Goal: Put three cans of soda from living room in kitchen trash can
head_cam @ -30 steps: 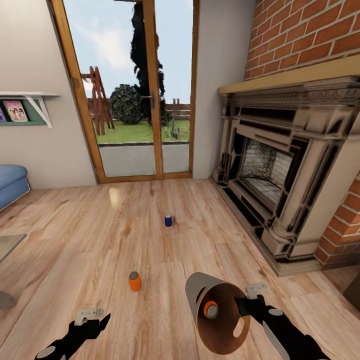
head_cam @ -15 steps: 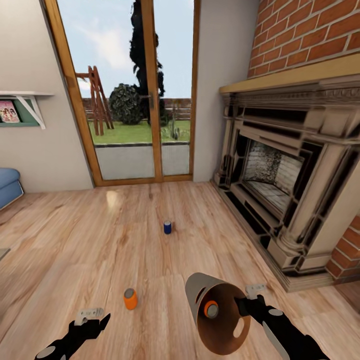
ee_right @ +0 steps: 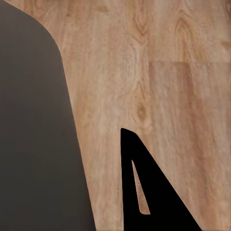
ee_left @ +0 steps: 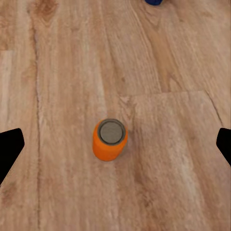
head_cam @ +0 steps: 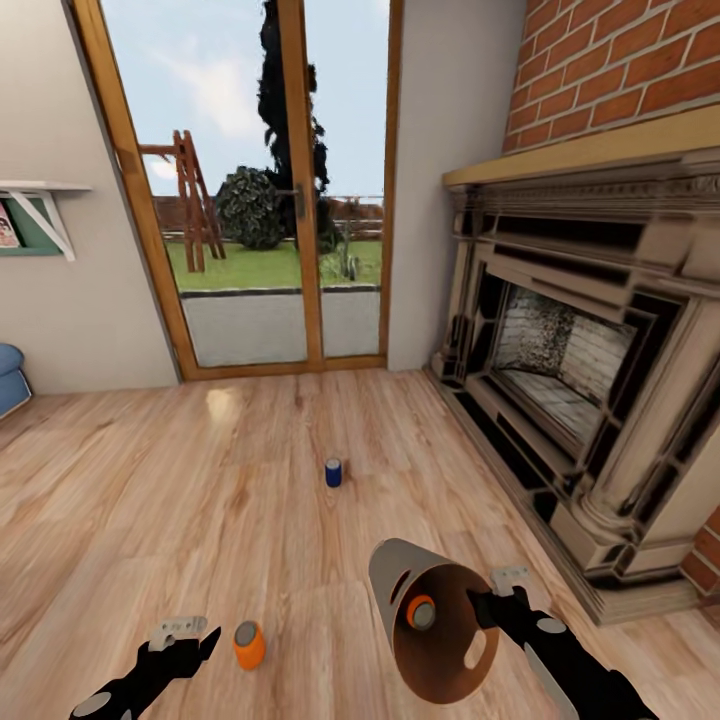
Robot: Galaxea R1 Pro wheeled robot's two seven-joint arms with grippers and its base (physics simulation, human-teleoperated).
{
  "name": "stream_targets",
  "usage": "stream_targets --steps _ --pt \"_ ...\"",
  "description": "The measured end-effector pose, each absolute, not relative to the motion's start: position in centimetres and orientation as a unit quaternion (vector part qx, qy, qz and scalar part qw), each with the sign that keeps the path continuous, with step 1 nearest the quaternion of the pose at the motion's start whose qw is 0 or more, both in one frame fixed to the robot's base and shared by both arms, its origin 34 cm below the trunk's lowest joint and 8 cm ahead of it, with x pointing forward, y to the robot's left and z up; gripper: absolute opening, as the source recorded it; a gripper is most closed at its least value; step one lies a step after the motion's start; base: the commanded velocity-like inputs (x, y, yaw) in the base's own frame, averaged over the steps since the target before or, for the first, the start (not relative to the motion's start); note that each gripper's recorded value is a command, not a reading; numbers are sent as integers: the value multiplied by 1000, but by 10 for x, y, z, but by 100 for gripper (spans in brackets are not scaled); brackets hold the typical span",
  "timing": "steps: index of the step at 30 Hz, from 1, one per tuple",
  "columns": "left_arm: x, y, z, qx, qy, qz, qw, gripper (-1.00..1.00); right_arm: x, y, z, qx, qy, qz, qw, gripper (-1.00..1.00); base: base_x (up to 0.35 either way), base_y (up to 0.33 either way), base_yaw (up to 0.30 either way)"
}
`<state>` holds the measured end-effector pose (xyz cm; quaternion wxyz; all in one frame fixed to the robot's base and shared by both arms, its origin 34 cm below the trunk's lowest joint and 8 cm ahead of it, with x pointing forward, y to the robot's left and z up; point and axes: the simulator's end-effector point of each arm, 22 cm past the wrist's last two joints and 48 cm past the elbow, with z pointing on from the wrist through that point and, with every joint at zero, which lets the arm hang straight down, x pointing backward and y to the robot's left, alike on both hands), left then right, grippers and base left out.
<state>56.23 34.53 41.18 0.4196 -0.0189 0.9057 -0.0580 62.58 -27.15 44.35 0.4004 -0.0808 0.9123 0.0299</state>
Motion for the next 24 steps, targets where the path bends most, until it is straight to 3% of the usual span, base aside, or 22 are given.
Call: stream_targets --steps 24 --pt "563 345 412 -19 905 -58 420 100 617 -266 436 -84 915 31 394 -100 310 0 0"
